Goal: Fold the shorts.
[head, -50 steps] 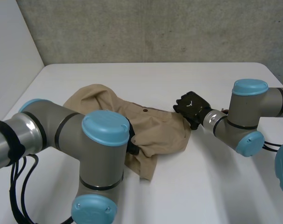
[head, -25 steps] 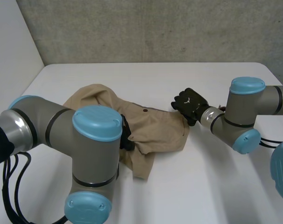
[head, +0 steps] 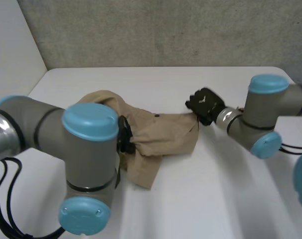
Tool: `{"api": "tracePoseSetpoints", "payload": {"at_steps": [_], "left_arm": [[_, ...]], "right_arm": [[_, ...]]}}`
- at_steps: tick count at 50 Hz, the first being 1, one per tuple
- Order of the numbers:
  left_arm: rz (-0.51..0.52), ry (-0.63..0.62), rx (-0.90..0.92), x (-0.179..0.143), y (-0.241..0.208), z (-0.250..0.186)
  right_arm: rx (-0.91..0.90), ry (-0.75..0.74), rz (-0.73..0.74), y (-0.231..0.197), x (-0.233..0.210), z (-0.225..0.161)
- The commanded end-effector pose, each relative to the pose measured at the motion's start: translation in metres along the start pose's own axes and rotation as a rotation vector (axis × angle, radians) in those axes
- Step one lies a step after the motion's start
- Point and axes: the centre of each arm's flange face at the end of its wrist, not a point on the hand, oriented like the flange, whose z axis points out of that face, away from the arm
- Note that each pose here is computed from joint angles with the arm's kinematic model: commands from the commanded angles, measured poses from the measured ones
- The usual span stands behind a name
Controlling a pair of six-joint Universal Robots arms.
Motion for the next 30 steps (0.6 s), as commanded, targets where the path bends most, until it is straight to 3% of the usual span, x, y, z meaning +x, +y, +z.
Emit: {"api": "tracePoseSetpoints", "payload": {"at_steps": [1,9,17,23,25,30], "left_arm": [[0.119,0.004,0.126,-0.009,-0.058,-0.011],[0.383,0.114,0.258,0.000,-0.115,-0.047],[0.549,0.150,0.345,0.002,-0.149,-0.084],[0.663,0.190,0.290,0.002,-0.137,-0.085],[0.723,0.205,0.211,-0.001,-0.119,-0.078],[0.803,0.193,0.081,-0.006,-0.084,-0.046]], "right_arm": [[0.037,0.106,0.070,-0.072,0.060,-0.062],[0.037,0.206,0.045,-0.135,0.093,-0.146],[0.042,0.193,0.025,-0.177,0.079,-0.214],[-0.033,0.116,0.013,-0.168,0.059,-0.220],[-0.072,0.024,-0.042,-0.164,0.035,-0.219],[-0.229,-0.038,-0.120,-0.133,0.013,-0.189]]}}
